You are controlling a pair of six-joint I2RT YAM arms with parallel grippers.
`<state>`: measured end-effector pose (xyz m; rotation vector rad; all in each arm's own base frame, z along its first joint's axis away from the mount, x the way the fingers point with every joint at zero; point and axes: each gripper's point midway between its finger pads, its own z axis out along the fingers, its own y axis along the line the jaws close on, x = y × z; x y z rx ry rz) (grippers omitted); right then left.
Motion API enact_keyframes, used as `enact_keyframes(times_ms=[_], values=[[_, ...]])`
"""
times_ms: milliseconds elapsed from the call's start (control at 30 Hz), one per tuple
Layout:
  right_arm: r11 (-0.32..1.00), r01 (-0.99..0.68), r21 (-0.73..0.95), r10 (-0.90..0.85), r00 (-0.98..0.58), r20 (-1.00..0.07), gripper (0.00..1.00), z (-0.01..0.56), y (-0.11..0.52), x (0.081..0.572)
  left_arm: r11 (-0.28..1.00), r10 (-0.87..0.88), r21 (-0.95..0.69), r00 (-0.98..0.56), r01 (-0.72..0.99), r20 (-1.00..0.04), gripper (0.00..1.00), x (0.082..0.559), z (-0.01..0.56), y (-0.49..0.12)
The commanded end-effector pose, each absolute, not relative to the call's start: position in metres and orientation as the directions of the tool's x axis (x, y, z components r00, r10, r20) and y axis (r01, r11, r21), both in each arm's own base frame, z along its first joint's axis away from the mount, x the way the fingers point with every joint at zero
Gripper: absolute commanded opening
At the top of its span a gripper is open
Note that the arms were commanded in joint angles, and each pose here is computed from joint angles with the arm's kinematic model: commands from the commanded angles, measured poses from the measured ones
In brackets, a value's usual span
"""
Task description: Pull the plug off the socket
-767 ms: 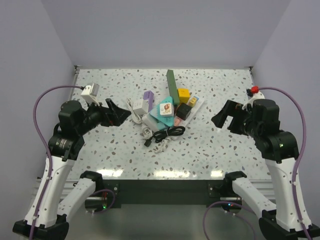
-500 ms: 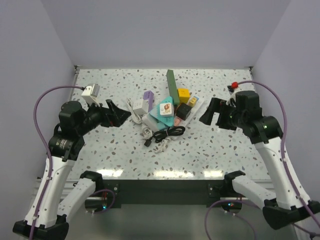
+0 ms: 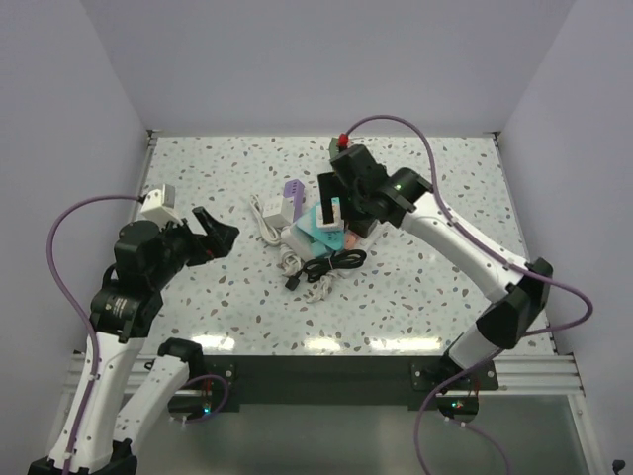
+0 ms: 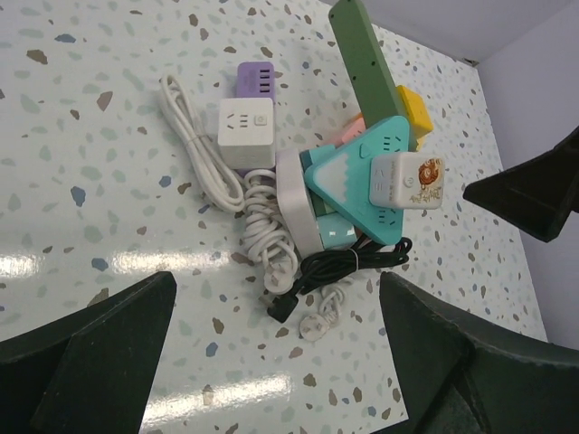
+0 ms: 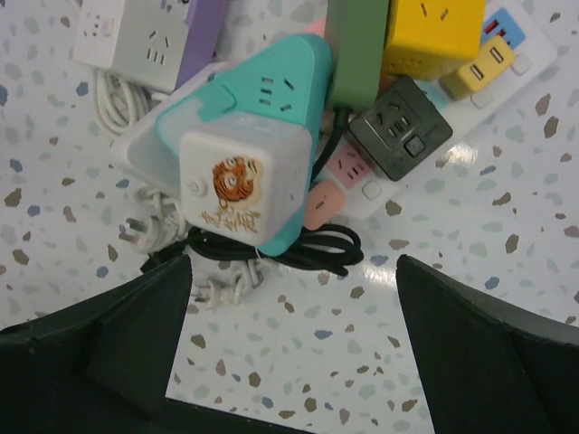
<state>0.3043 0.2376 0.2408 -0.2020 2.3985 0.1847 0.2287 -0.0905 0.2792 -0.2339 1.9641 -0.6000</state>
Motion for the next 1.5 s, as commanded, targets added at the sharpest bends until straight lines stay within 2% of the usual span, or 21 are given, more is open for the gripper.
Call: enact_keyframes(times_ms=[0,167,333,667,700,800,833,900,933,967,1033,1067,1133,1167,1200,1333,1467], values=[[0.991,-0.130,-0.009,-0.092,-0.650,-0.754,0.98,0.263,0.249,0.329,0.853,-0.458,-0.522,-0.473,0.004,-0.753,1.00,0.223,0.259,-0.081],[0.989,-0.118,-0.094,-0.149,-0.663,-0.734,0.98,0.239,0.282,0.346,0.849,-0.478,-0.528,-0.475,-0.033,-0.739,1.00,0.223,0.248,-0.078],[0.977,0.003,-0.214,-0.152,-0.696,-0.702,0.98,0.217,0.272,0.358,0.851,-0.483,-0.522,-0.479,-0.058,-0.733,1.00,0.223,0.241,-0.075],[0.966,0.044,-0.255,-0.126,-0.781,-0.612,0.76,0.173,0.269,0.346,0.847,-0.493,-0.525,-0.499,-0.085,-0.713,1.00,0.219,0.225,-0.075],[0.968,0.050,-0.248,-0.117,-0.779,-0.616,0.69,0.173,0.269,0.346,0.846,-0.494,-0.526,-0.500,-0.087,-0.712,1.00,0.218,0.225,-0.075],[0.975,0.052,-0.214,-0.099,-0.765,-0.636,0.58,0.179,0.267,0.343,0.845,-0.494,-0.528,-0.504,-0.086,-0.708,1.00,0.218,0.222,-0.075],[0.976,0.046,-0.213,-0.103,-0.766,-0.634,0.47,0.179,0.267,0.342,0.845,-0.493,-0.528,-0.507,-0.086,-0.707,1.00,0.218,0.221,-0.075],[0.976,0.037,-0.217,-0.108,-0.779,-0.617,0.33,0.176,0.264,0.340,0.843,-0.493,-0.532,-0.514,-0.083,-0.702,1.00,0.218,0.218,-0.077],[0.978,0.030,-0.206,-0.105,-0.783,-0.614,0.11,0.180,0.265,0.339,0.840,-0.492,-0.538,-0.518,-0.071,-0.700,1.00,0.218,0.219,-0.080],[0.980,0.026,-0.198,-0.103,-0.784,-0.612,0.01,0.185,0.263,0.338,0.836,-0.492,-0.545,-0.515,-0.056,-0.702,1.00,0.219,0.222,-0.082],[0.989,-0.034,-0.147,-0.118,-0.784,-0.609,0.00,0.195,0.268,0.330,0.830,-0.469,-0.557,-0.538,0.003,-0.701,1.00,0.219,0.226,-0.092],[0.997,-0.059,-0.053,-0.079,-0.743,-0.664,0.00,0.223,0.274,0.330,0.828,-0.451,-0.558,-0.532,0.049,-0.716,1.00,0.222,0.233,-0.097],[0.982,-0.182,0.051,-0.104,-0.746,-0.658,0.00,0.233,0.284,0.312,0.805,-0.416,-0.579,-0.573,0.128,-0.706,1.00,0.222,0.237,-0.113],[0.966,-0.218,0.136,-0.061,-0.709,-0.703,0.00,0.263,0.285,0.306,0.798,-0.399,-0.579,-0.574,0.168,-0.715,1.00,0.226,0.241,-0.119],[0.939,-0.296,0.177,-0.094,-0.714,-0.693,0.00,0.267,0.292,0.295,0.786,-0.379,-0.587,-0.599,0.193,-0.706,1.00,0.228,0.240,-0.126],[0.874,-0.428,0.231,-0.173,-0.717,-0.675,0.00,0.271,0.291,0.263,0.714,-0.282,-0.607,-0.651,0.348,-0.705,1.00,0.230,0.248,-0.154],[0.828,-0.516,0.220,-0.262,-0.703,-0.661,0.00,0.267,0.283,0.243,0.668,-0.200,-0.572,-0.626,0.475,-0.754,1.00,0.237,0.264,-0.168]])
